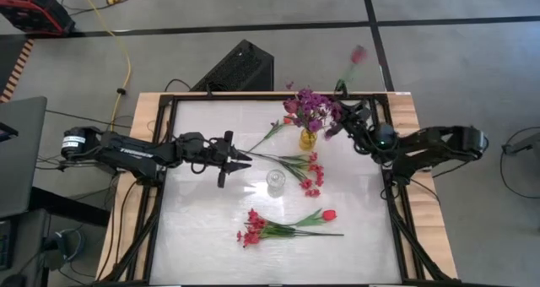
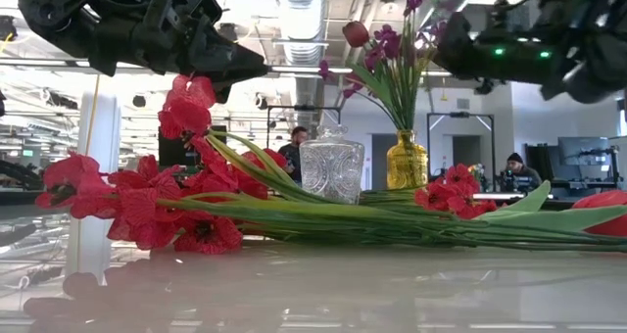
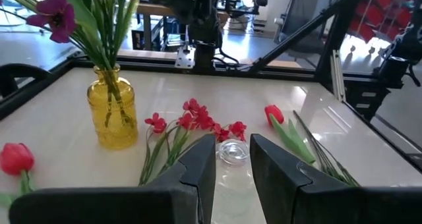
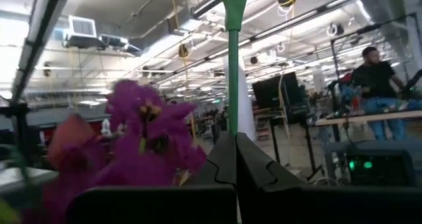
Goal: Sort flowers into vase by color
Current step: Put the purple flower into the yellow vase
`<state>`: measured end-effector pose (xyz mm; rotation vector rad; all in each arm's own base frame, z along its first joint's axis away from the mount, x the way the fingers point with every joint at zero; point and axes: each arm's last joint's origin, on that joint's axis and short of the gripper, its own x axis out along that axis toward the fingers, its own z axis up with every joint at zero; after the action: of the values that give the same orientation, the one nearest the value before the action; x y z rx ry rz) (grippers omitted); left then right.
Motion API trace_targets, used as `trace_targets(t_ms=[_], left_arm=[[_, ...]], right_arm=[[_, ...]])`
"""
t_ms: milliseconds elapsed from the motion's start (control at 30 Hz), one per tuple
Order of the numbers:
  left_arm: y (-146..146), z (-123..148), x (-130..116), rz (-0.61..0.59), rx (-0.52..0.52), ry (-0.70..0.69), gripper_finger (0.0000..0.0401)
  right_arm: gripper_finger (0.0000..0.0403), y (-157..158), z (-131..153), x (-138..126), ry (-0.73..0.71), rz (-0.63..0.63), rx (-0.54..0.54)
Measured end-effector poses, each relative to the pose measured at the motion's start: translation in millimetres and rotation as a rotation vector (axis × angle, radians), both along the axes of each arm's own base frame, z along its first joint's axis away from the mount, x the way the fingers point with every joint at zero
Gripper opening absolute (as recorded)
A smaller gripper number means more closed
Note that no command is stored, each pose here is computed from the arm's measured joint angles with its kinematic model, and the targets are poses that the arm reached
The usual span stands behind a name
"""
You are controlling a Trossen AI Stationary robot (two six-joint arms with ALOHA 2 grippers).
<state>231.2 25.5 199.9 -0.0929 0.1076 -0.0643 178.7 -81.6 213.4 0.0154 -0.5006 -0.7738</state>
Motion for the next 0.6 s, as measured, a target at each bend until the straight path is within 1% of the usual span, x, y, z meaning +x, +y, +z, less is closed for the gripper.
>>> trace_targets(t_ms=[100,233,300,500,600], left_arm=[[0.3,-0.3,-0.1,0.001,-0.002,0.004,0.0082],[0.6,-1.8,-0.3,0.005,-0.007,0.019,0.0082],[0.5,-3.0,-0.4,0.004,-0.013,0.032,0.0082],[0.8,-3.3,-0.4,0.011,-0.011,0.034,0.0082],[-1.1,-4.5,1.1,-0.003,-0.013,0.032,0.0082]], right_arm=[[0.0017,-5.0,2.1,10.7,-0.012,-0.023,0.021],[0.0016,-7.4,0.1,17.2,-0.025,-0.035,0.060],[0.0016,-7.4,-5.3,19.1,-0.018,-0.038,0.088],[0.0016,-5.1,-15.0,28.7,0.023,-0.031,0.117],[0.0016,-4.1,-14.8,36.5,0.027,-0.015,0.116]])
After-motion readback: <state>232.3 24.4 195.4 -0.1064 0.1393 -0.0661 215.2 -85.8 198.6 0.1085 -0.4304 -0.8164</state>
